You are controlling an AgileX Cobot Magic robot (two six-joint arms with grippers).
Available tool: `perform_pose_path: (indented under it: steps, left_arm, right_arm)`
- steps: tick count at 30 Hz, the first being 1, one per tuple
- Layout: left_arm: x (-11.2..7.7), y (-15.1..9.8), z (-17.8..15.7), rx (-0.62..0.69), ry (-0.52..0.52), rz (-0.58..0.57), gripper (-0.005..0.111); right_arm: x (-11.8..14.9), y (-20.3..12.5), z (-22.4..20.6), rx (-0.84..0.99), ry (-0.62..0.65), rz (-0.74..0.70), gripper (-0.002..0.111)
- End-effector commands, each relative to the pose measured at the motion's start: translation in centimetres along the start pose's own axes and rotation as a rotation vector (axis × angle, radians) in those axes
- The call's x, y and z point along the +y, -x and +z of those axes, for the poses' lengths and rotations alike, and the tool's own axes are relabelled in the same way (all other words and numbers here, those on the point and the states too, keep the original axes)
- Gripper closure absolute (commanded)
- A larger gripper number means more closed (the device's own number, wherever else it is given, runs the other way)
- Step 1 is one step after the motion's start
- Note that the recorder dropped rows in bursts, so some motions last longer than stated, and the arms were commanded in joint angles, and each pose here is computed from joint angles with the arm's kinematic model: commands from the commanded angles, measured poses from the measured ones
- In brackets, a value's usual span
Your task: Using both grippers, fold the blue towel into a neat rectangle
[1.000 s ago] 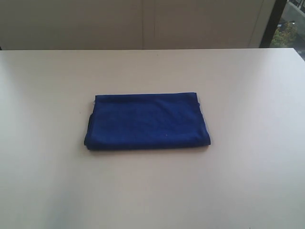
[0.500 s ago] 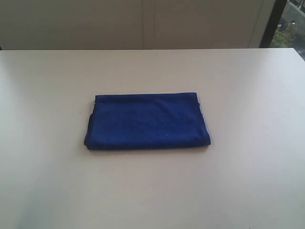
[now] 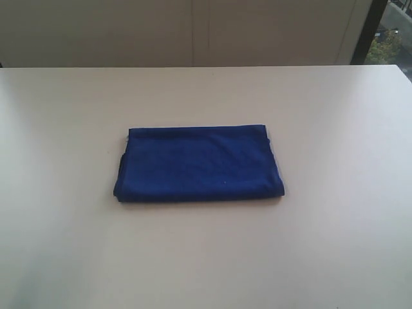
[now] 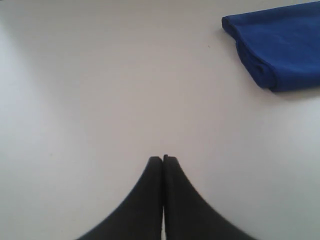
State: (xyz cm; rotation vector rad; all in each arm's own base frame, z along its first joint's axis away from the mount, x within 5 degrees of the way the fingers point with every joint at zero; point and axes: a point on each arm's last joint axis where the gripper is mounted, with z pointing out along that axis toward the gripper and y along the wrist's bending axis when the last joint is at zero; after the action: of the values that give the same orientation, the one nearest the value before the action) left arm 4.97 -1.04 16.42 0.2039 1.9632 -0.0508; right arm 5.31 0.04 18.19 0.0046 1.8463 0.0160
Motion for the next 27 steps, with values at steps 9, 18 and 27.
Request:
perform_pose_path:
  steps: [9, 18, 27]
  left_arm:
    - [0.28, -0.13, 0.03, -0.001, 0.040, -0.110, 0.107]
    - [0.28, -0.13, 0.03, -0.001, 0.040, -0.109, 0.107]
    - [0.28, -0.13, 0.03, -0.001, 0.040, -0.109, 0.107]
  right_arm:
    - [0.02, -0.01, 0.03, -0.014, 0.005, -0.008, 0.108]
    - [0.02, -0.01, 0.03, -0.014, 0.005, -0.008, 0.108]
    - [0.02, -0.01, 0.03, -0.014, 0.005, -0.008, 0.108]
